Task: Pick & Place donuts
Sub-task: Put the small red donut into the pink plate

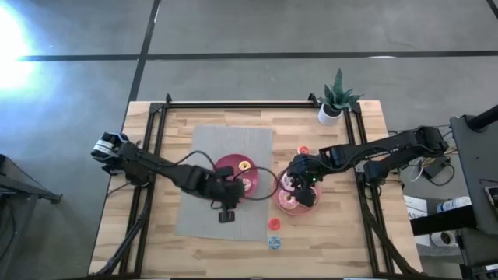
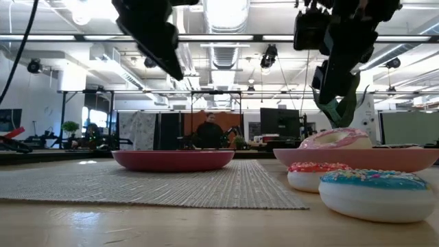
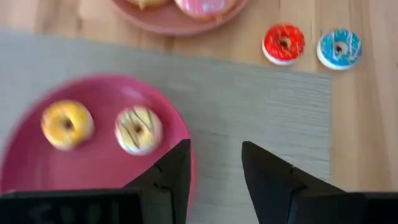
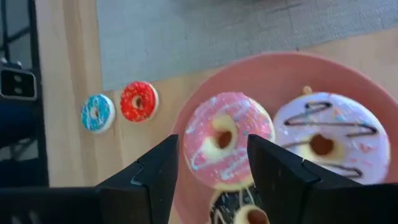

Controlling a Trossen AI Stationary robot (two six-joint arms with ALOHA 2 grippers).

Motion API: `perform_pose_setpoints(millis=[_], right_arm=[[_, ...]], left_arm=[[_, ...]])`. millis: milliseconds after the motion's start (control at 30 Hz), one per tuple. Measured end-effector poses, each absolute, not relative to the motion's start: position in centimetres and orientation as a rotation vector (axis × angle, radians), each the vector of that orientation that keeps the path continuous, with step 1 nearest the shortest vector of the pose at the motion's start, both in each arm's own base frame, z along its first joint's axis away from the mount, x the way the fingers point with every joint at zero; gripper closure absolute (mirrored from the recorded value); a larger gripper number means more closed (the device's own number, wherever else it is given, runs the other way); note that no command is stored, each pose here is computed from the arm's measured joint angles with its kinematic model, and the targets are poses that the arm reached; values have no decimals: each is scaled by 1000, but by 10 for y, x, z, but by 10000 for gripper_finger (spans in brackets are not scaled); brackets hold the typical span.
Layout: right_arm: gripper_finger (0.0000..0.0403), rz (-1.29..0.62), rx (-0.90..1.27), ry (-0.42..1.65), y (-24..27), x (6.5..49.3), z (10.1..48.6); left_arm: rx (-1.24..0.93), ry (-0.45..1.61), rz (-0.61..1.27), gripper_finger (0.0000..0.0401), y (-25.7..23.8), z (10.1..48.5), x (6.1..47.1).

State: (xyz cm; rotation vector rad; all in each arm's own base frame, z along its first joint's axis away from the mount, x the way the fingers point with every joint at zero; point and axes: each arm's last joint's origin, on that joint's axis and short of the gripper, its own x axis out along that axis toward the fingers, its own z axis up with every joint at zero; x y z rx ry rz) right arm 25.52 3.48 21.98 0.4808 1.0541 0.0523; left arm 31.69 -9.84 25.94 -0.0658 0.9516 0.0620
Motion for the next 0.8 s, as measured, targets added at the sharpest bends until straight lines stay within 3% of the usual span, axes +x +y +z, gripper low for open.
perform_pose_setpoints(millis=[233,567,800], right_arm=[[220,65,635,958,56,264,227],[220,-192,1184,1022,94,276,204],[220,-370,1408,1062,126,280,177]], left_arm=[[-50,1066,52,284,-127,253,295],[81,1198,68,284,-129,258,256],[60,1120,118,284,-110,263,216]])
